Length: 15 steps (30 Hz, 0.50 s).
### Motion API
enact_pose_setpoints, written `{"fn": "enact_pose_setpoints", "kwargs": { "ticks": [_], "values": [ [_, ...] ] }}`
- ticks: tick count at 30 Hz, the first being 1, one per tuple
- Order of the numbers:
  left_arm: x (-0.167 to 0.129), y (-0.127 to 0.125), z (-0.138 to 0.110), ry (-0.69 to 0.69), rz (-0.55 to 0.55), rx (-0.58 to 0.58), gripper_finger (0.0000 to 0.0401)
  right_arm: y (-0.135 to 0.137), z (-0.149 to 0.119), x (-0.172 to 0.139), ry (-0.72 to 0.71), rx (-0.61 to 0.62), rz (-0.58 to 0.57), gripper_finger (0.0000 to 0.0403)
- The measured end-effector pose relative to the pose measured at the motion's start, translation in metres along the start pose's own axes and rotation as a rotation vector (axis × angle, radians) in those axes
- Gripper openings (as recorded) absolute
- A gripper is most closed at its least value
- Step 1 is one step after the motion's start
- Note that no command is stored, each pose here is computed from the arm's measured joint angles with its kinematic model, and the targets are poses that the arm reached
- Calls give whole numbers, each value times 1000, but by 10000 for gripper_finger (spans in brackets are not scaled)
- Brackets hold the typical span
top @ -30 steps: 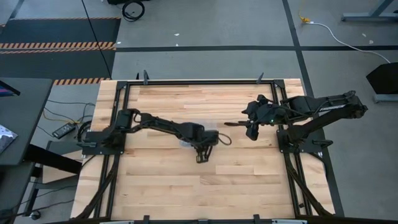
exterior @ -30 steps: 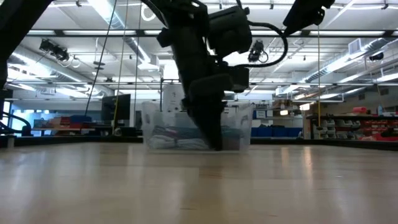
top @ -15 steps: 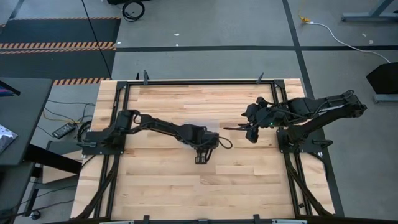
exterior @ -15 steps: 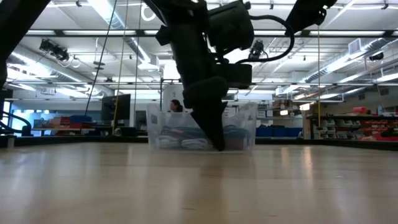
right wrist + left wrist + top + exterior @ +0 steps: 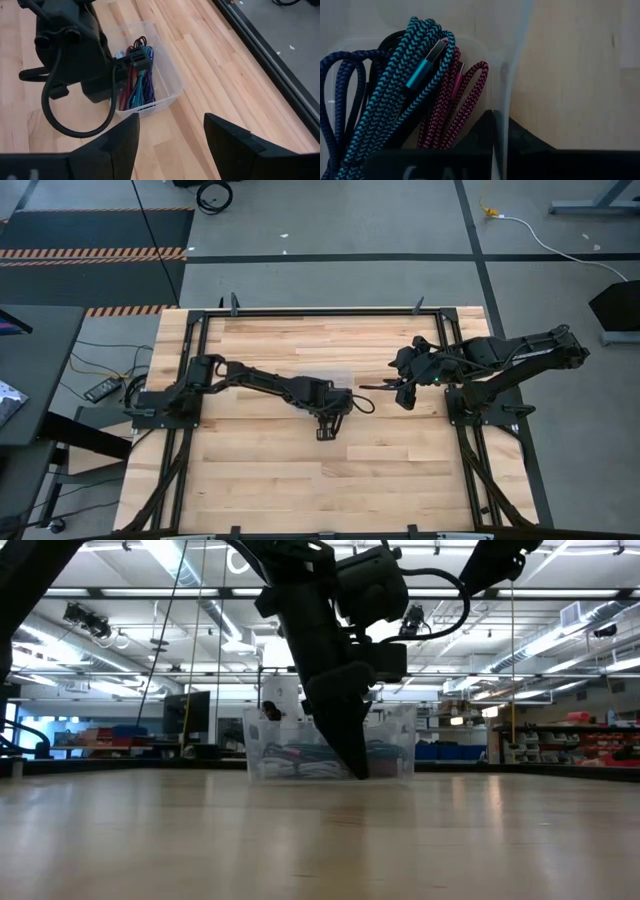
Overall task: Pick and place USB-C Cables
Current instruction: Move the transparent bin to the center of the table
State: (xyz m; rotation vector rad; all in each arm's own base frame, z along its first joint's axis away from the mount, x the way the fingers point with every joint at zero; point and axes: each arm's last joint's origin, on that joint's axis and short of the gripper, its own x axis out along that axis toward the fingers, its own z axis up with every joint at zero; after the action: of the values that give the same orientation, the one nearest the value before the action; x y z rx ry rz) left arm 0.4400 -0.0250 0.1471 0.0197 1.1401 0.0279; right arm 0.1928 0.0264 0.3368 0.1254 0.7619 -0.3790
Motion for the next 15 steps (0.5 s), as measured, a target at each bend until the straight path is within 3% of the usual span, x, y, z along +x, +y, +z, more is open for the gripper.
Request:
{"fn": "enact_pose_setpoints", "kwargs": {
  "ticks": [15],
  "values": [
    [0,-3,0,-5,-5,-2,31,0,0,0,1,-1,0,228]
  ]
}}
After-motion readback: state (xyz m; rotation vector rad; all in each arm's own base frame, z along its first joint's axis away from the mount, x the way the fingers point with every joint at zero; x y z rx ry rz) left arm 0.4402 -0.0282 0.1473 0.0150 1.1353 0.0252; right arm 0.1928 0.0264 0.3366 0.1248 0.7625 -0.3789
